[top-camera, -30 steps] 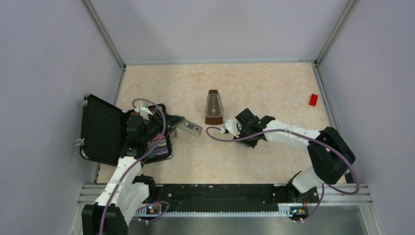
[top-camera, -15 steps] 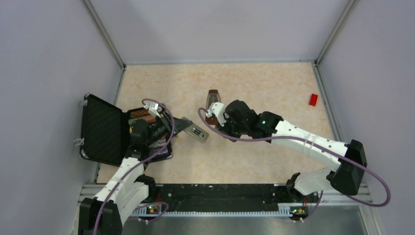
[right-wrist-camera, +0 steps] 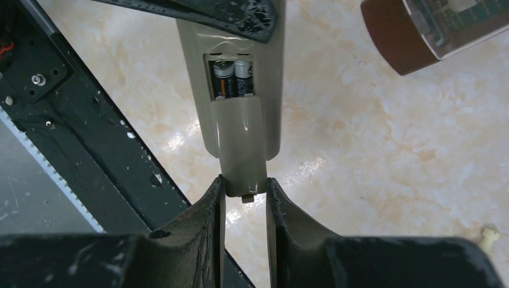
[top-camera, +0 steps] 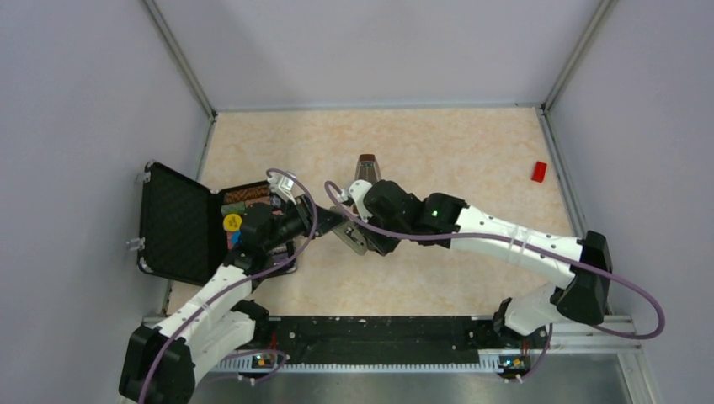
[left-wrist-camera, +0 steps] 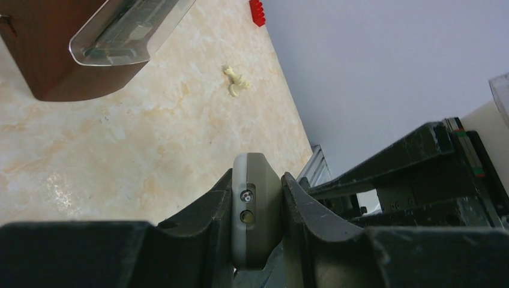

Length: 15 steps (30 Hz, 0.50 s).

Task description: Load the batteries into the remote control

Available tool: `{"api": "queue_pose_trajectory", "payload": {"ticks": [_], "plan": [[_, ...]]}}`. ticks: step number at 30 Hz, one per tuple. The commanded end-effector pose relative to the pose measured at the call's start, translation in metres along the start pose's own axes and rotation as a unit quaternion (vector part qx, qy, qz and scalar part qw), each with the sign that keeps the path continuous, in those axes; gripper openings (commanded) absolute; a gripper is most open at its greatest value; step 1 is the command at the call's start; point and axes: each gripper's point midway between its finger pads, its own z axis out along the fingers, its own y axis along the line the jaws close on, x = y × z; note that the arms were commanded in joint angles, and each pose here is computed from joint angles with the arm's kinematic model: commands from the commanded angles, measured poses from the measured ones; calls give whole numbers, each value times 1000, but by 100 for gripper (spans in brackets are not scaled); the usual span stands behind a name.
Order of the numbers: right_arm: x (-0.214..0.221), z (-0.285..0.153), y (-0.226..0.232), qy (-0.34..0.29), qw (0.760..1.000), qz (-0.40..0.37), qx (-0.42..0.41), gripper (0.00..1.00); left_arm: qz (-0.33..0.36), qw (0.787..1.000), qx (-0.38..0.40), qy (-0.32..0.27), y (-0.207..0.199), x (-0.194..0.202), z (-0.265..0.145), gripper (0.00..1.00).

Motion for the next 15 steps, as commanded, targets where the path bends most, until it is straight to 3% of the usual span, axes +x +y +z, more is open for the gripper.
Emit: {"api": "queue_pose_trajectory", "payload": {"ticks": [1,15], "plan": [[-13,-7,14,-8,1000,1,7,0,32,999,7,-33,-15,-18,7,0],[-28,0,11,-20,998,-3,61,0,25,999,-4,-30,-14,-13,7,0]]}}
